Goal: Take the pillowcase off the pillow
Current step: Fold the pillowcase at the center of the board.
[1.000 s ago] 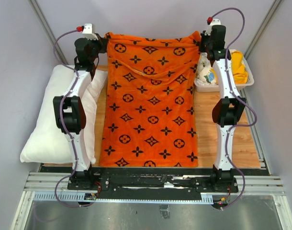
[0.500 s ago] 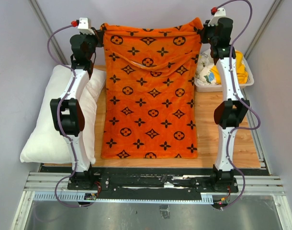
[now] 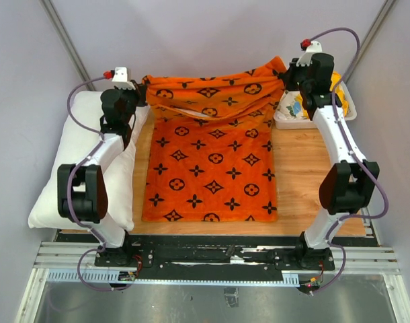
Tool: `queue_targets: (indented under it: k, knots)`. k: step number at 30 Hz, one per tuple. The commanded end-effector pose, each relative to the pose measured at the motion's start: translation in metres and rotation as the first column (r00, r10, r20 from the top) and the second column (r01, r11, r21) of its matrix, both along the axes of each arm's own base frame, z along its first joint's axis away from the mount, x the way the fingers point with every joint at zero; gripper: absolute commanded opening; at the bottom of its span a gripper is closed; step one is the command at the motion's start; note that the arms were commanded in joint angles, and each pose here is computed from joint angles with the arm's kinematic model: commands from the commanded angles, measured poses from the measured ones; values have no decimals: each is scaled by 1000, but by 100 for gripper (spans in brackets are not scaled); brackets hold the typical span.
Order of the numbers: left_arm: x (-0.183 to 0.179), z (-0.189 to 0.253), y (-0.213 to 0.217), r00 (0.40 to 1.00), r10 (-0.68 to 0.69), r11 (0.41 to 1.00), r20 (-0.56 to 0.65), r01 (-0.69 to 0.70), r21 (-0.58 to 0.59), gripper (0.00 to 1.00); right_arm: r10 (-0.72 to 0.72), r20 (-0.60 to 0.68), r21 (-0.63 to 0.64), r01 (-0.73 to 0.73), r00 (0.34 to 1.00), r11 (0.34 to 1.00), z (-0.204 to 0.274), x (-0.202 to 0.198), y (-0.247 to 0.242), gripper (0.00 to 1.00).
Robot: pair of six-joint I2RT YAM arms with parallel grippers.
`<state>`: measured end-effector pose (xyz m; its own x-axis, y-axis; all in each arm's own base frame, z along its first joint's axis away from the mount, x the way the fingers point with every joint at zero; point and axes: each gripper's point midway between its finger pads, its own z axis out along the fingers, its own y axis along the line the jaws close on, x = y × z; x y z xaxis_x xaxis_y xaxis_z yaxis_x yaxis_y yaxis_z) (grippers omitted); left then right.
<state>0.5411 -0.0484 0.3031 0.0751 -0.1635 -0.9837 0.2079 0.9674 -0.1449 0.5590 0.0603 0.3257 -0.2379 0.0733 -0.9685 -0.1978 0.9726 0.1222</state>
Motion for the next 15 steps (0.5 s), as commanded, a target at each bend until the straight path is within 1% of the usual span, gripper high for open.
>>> queue_targets:
  k: [1, 7, 8, 11, 13, 15]
  knots:
    - [-41, 42, 14, 988, 87, 996, 127, -87, -3, 0, -37, 92, 43, 33, 995, 999, 31, -39, -3, 1]
    - [-95, 1, 38, 973, 229, 967, -18, -230, -110, 0, -114, 10, 145, 111, 993, 983, -12, -110, -11, 1]
    - [-106, -14, 40, 970, 239, 962, -52, -243, -124, 0, -121, -8, 174, 120, 993, 977, -20, -123, -10, 1]
    - [-134, -44, 42, 960, 250, 945, -128, -271, -185, 0, -110, -86, 248, 128, 990, 960, -60, -157, -4, 1]
    - [-150, -64, 41, 952, 244, 929, -185, -284, -236, 0, -100, -110, 258, 126, 989, 958, -77, -175, -2, 1]
    - [-165, -80, 33, 952, 200, 925, -231, -261, -275, 0, -114, -160, 250, 152, 981, 956, -92, -195, -5, 1]
